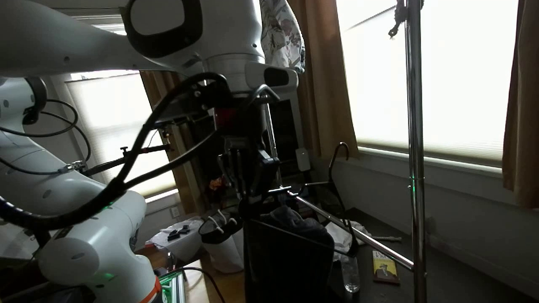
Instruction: Move the black clothes hanger from the top rail to the bottom rail
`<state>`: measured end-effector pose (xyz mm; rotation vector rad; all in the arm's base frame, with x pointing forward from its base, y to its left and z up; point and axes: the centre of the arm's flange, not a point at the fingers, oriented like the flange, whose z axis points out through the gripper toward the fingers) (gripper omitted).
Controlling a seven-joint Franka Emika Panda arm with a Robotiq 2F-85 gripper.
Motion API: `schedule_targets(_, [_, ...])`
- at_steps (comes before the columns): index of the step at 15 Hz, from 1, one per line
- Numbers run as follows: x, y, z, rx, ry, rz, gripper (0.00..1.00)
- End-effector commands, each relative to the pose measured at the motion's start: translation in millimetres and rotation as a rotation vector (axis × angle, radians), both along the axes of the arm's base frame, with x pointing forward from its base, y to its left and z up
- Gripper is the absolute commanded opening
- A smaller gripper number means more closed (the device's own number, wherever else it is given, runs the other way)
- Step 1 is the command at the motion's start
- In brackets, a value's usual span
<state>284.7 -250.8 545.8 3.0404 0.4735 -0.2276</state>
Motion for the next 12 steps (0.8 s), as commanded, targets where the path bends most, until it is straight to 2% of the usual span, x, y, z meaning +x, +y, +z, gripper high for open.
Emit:
schedule_targets(1, [31,24,-37,0.025,0.105,-0.029,0.02])
schedule_targets(4, [50,43,-76,-0.004,0.196,-0.106,0.02])
schedule_targets(6, [56,47,-109,-0.057,0.267,-0.2,0.02])
schedule_targets(9, [58,40,-151,-0.044,0.334,-0.297,0.02])
schedule_targets(10, [57,36,-150,0.039,0.318,-0.278,0.02])
schedule_targets(11, [56,45,-139,-0.025,0.324,-0.256,0.07])
schedule_targets(12, [57,42,-147,-0.005,0.334,-0.266,0.07])
